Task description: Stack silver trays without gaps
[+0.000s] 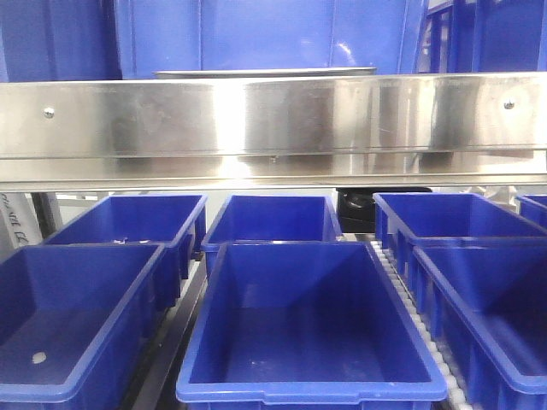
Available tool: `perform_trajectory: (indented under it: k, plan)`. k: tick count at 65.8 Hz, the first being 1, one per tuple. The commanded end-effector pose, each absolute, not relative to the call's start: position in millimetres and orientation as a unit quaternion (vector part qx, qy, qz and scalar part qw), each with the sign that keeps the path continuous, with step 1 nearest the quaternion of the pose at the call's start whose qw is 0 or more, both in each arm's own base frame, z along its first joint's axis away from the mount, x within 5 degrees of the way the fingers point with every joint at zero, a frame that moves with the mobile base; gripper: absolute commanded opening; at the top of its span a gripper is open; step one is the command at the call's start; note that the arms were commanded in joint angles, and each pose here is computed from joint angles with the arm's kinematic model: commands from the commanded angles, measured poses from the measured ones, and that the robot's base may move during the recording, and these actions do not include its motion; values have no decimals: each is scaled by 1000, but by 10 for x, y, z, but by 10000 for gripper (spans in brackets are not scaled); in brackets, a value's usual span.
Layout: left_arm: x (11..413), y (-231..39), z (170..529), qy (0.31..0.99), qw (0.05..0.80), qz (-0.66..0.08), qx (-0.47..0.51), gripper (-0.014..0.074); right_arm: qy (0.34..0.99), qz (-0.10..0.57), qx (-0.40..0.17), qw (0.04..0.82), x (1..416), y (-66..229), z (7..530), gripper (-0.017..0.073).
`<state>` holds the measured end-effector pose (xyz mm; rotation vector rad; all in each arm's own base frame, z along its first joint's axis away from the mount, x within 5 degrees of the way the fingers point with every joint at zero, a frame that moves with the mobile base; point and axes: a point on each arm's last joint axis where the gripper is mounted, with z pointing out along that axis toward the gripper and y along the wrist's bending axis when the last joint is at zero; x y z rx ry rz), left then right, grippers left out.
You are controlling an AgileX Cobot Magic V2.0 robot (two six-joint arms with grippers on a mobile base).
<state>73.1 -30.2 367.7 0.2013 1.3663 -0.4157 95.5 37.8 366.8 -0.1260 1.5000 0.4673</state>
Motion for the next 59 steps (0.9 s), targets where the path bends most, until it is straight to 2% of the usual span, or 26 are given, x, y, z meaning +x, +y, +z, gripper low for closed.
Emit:
perform_trajectory:
  k: [1,7,15,20,25,36,49,55,59]
  plan:
    - [713,-301,3699,616,758,-193,94,-16,669,205,-63,712,939,372,3671,-79]
    - [713,-301,3699,616,758,-193,94,-16,672,209,-59,708,941,374,3644,-79]
    - [713,-301,3699,616,758,-193,94,-16,681,216,-26,699,897,316,3488,-79]
    - [713,-301,3699,616,758,-193,94,-16,681,170,-31,712,823,235,3320,-79]
    - [713,-301,3699,616,758,-193,94,-16,683,95,-36,723,748,138,3099,-79]
    - [713,-301,3699,616,758,-193,94,-16,691,28,19,722,612,9,2590,-79]
    - [713,-301,3699,616,758,-193,94,-16,685,10,32,727,558,-17,2134,-79]
    - [713,-301,3699,616,758,-193,94,-16,672,11,34,740,560,-20,2139,-79]
    - [712,-302,3701,615,759,-193,95,-16,687,12,34,726,563,-18,2102,-79]
